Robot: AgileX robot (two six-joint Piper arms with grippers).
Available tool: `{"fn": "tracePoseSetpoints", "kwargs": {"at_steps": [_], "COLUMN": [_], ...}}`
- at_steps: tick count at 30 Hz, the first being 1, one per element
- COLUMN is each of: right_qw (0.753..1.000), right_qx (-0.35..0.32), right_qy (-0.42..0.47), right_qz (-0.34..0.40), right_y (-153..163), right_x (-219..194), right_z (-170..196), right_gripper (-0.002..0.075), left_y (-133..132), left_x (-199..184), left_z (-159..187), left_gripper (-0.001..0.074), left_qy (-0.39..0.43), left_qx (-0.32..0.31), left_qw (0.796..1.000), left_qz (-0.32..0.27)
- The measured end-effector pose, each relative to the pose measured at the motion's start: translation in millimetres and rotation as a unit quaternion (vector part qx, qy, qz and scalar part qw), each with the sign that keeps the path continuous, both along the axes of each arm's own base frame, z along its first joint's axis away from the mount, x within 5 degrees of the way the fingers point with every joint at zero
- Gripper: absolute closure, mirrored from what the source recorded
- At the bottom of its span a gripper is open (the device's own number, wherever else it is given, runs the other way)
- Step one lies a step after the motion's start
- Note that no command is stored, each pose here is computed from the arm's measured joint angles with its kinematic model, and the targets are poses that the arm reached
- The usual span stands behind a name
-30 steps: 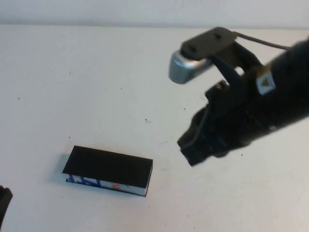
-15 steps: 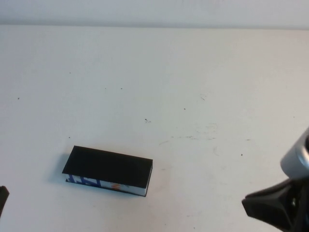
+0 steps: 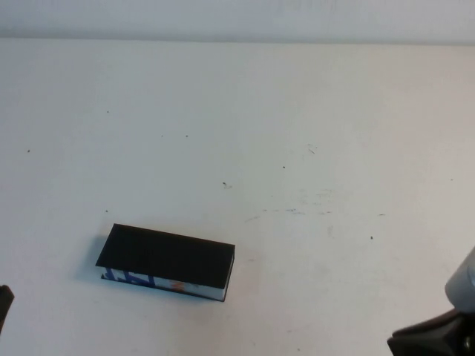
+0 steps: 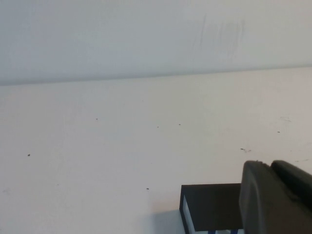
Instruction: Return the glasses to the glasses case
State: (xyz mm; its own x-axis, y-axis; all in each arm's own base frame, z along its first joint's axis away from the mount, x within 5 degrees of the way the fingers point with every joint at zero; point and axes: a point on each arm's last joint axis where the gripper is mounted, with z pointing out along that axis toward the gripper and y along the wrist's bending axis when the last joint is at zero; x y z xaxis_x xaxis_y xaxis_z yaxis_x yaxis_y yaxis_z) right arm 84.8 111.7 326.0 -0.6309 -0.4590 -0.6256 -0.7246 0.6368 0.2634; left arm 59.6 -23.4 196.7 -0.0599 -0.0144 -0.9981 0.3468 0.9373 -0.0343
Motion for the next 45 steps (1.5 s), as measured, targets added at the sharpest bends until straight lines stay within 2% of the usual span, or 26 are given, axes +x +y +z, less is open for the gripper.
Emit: {"fn": "tracePoseSetpoints", "kwargs": {"at_steps": [3, 7, 11, 16, 20, 23, 26, 33, 45], "right_qw": [0.999, 0.98, 0.929, 0.86, 0.811, 0.797, 0.804, 0.856, 0.86], "right_qx": [0.023, 0.091, 0.133, 0.143, 0.143, 0.142, 0.138, 0.073, 0.068], "right_qy": [-0.035, -0.096, -0.183, -0.276, -0.338, -0.355, -0.353, -0.286, -0.28], "right_qz": [-0.033, -0.147, -0.293, -0.405, -0.456, -0.468, -0.458, -0.425, -0.422], "right_y": [-1.9, -20.1, -58.2, -92.7, -107.8, -110.8, -108.7, -103.3, -102.9], "right_x": [8.5, 24.5, 29.2, 12.0, -8.4, -19.0, -26.2, -31.3, -31.8], "right_z": [-3.9, -17.1, -40.5, -75.3, -103.2, -124.8, -132.4, -151.2, -152.7], "right_gripper": [0.0737, 0.0737, 0.0737, 0.0737, 0.0737, 0.0737, 0.0737, 0.0737, 0.0737], "left_y": [0.0, 0.2, 0.2, 0.2, 0.2, 0.2, 0.2, 0.2, 0.2], "left_x": [0.0, 0.1, 0.1, 0.1, 0.1, 0.1, 0.1, 0.1, 0.1], "left_z": [0.0, 0.1, 0.1, 0.1, 0.1, 0.1, 0.1, 0.1, 0.1], "left_gripper": [0.0738, 0.0738, 0.0738, 0.0738, 0.0738, 0.0738, 0.0738, 0.0738, 0.0738], "left_qy": [0.0, -0.001, -0.001, -0.001, -0.001, -0.001, -0.001, -0.001, -0.001], "left_qx": [0.0, 0.0, 0.0, 0.0, 0.0, 0.0, 0.0, 0.0, 0.0], "left_qw": [1.0, 1.0, 1.0, 1.0, 1.0, 1.0, 1.0, 1.0, 1.0], "left_qz": [0.0, 0.001, 0.001, 0.001, 0.001, 0.001, 0.001, 0.001, 0.001]}}
